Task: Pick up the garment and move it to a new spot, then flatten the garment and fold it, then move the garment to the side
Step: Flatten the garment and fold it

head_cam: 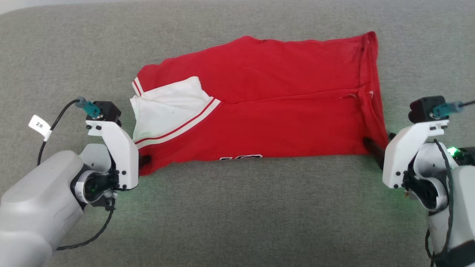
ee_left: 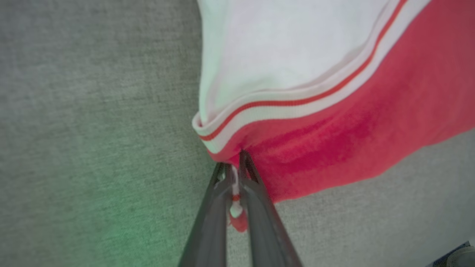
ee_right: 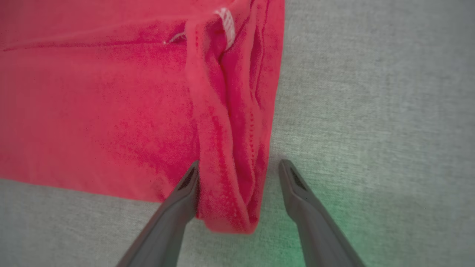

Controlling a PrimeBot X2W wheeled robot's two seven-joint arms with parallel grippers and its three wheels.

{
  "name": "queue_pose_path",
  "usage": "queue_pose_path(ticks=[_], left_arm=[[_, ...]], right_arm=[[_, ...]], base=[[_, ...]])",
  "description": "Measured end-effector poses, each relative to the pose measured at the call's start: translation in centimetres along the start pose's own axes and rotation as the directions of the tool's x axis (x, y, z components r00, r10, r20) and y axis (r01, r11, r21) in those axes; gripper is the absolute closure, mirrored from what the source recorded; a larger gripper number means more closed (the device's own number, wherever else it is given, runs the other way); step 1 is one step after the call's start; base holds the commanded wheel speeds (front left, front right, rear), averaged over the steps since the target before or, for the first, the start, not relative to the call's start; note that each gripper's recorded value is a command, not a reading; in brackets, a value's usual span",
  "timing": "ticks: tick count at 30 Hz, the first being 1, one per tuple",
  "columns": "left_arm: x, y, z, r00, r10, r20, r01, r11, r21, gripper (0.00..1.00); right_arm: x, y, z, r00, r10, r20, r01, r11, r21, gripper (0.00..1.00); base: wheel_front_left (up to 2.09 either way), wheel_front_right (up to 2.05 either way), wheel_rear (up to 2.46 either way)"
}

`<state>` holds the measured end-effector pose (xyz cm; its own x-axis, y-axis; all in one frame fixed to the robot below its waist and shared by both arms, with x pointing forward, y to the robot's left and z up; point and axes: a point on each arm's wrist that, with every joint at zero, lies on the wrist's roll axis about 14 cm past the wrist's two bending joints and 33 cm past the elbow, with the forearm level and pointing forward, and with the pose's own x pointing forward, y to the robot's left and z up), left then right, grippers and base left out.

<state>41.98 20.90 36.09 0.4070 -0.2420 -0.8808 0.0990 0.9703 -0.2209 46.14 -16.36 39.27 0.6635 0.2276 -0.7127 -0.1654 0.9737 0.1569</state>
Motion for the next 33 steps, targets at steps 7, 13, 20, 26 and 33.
queue_pose_path(ticks=[7, 13, 20, 26, 33], left_arm=[[0.2, 0.3, 0.0, 1.0, -0.004, 0.007, 0.004, 1.0, -0.014, 1.0], [0.2, 0.4, 0.0, 1.0, -0.007, 0.019, 0.008, 1.0, -0.023, 1.0], [-1.0, 0.5, 0.6, 0.999, -0.01, 0.045, 0.011, 0.999, -0.038, 1.0], [-3.3, 1.2, 1.3, 0.997, 0.018, 0.07, -0.016, 0.999, -0.037, 1.0], [-5.8, 0.6, 0.0, 0.997, 0.029, 0.066, -0.028, 0.999, -0.026, 1.0]], right_arm=[[2.3, 0.4, -1.2, 0.986, -0.001, -0.167, -0.01, 0.998, -0.064, 1.0], [2.6, 0.7, -1.1, 0.981, 0.015, -0.192, -0.027, 0.998, -0.059, 1.0], [1.4, 0.6, 0.4, 0.988, 0.026, -0.154, -0.036, 0.997, -0.065, 1.0], [-0.7, 1.0, 1.6, 0.992, 0.043, -0.118, -0.055, 0.994, -0.095, 1.0], [-3.7, 0.9, 1.6, 0.992, 0.047, -0.115, -0.06, 0.991, -0.119, 1.0]], base=[[0.0, 0.0, 0.0], [0.0, 0.0, 0.0], [0.0, 0.0, 0.0], [0.0, 0.0, 0.0], [0.0, 0.0, 0.0]])
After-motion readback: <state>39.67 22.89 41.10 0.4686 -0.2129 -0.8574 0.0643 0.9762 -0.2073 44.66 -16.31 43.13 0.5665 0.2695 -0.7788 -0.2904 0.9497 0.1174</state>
